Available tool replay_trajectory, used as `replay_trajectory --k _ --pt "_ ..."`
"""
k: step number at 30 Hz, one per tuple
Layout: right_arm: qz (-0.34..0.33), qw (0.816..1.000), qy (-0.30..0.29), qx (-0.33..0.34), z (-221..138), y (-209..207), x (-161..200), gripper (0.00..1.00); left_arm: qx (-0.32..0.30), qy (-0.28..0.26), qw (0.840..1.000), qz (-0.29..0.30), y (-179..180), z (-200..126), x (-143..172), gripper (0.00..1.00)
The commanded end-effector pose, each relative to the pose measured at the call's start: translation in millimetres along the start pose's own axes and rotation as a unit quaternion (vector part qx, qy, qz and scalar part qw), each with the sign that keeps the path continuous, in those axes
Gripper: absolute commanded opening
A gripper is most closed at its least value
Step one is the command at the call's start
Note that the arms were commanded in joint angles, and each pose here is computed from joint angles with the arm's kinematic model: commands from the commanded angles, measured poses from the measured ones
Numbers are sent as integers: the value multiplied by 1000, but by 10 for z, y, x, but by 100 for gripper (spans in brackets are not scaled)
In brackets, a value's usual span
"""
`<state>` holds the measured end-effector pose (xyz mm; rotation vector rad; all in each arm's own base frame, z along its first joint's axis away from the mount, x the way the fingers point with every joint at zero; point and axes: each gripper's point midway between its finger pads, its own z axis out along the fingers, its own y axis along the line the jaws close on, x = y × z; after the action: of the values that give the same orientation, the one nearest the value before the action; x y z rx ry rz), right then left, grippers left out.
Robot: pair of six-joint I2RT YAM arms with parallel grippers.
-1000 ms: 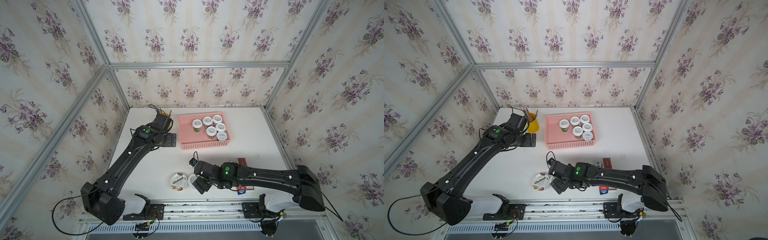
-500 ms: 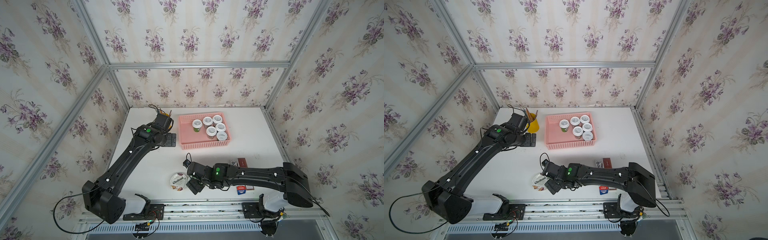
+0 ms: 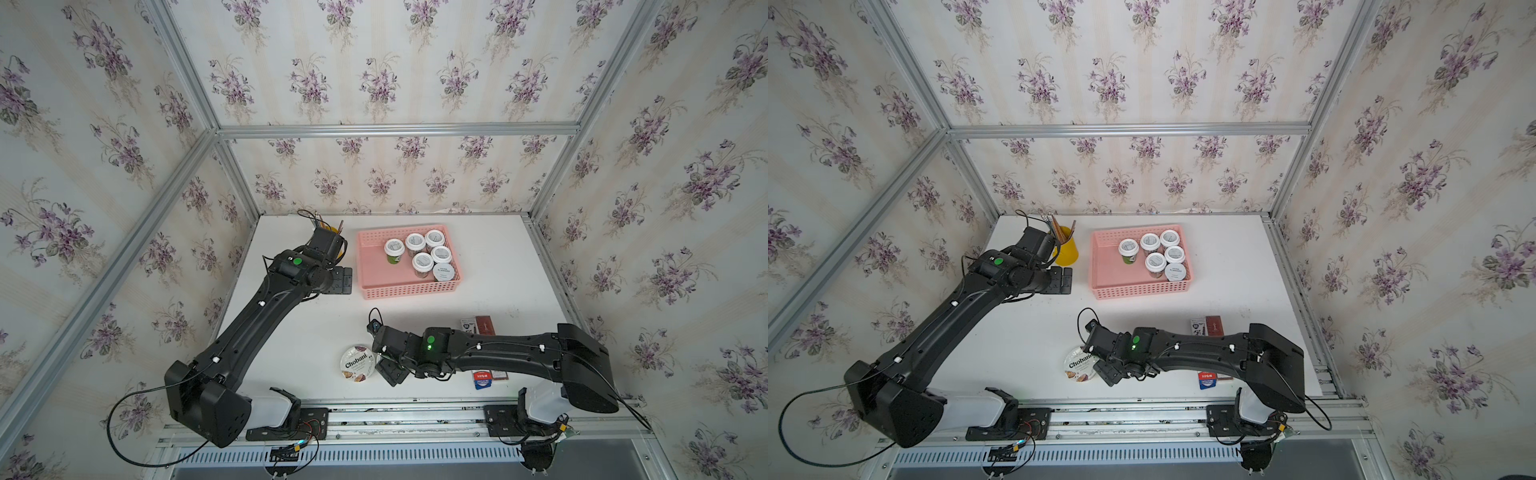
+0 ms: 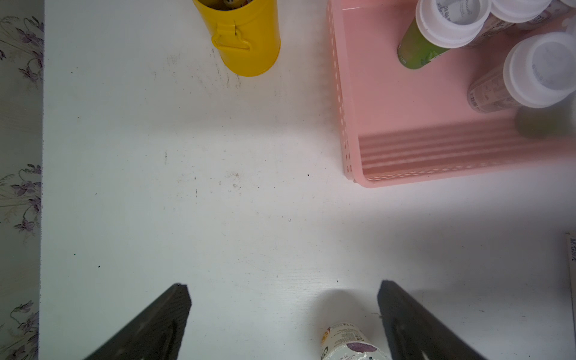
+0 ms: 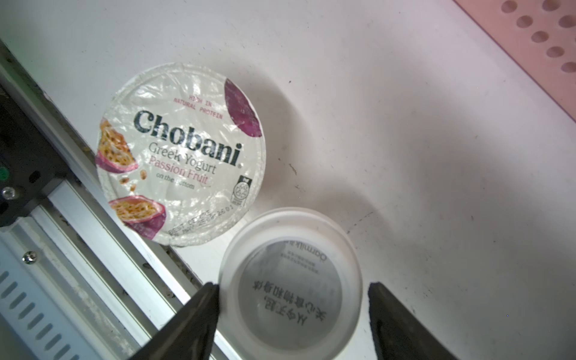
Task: Put the yogurt in the basket
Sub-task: Pick up the yogurt from the center of the board.
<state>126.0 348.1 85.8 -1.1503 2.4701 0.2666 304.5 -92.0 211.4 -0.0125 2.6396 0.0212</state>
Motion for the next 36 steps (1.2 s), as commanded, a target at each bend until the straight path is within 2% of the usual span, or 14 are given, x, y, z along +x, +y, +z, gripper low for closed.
replay_trajectory --k 1,10,20,25,36 --pt "7 1000 1 29 -12 -105 26 78 -7 -5 1000 1 24 0 -17 99" --pt "21 999 6 39 36 -192 42 77 -16 -11 1000 3 72 -16 -5 99" --pt "27 999 -14 -16 -90 -1 -117 91 -31 -25 999 11 146 -122 -58 99" --pt "23 1000 8 -7 20 -9 -38 96 -32 -27 999 12 159 -140 -57 99" --pt "14 999 19 25 116 -77 -55 96 -31 -23 999 14 143 -99 -51 99"
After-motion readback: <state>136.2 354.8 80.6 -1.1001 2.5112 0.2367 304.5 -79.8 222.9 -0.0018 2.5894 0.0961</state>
